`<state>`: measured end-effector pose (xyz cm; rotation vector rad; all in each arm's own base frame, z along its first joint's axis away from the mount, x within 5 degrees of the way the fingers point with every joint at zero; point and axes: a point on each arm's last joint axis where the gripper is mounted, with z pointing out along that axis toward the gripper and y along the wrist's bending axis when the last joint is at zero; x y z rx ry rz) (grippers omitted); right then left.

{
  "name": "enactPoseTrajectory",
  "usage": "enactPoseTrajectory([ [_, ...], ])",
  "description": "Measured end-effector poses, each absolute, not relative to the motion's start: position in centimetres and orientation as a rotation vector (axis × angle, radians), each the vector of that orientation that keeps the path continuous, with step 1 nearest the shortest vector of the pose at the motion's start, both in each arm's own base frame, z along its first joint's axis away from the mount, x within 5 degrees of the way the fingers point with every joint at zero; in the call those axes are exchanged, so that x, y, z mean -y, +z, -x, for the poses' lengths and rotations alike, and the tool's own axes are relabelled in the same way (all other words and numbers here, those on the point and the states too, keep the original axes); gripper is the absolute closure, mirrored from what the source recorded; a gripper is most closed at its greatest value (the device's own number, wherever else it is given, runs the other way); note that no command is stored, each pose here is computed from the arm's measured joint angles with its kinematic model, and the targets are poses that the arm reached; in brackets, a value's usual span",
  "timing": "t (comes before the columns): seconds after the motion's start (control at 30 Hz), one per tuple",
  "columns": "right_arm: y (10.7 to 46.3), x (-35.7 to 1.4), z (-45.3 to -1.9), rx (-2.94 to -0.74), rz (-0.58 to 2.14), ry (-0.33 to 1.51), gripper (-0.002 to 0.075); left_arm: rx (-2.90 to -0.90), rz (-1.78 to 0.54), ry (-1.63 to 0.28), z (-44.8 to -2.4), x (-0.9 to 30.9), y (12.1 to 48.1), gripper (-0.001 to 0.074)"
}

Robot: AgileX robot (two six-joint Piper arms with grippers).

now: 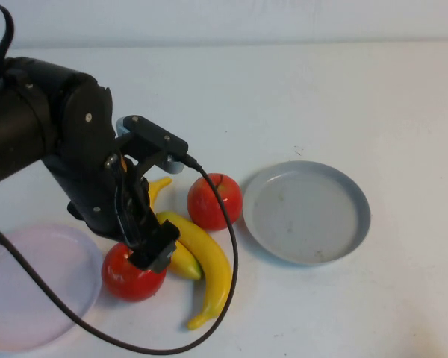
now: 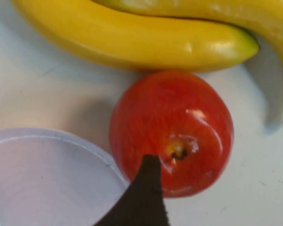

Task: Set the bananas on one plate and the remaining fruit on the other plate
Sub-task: Put one type of fruit in the left plate

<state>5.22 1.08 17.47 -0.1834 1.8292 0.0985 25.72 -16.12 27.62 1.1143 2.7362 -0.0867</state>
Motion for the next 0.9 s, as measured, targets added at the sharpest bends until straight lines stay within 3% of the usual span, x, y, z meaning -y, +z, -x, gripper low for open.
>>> enactPoseTrajectory([
  [0.9, 17.5, -1.1, -5.2, -1.829, 0.183, 0.099, 0.0743, -2.754, -1.064, -0.044, -27.8, 15.1, 22.4, 0.0066],
])
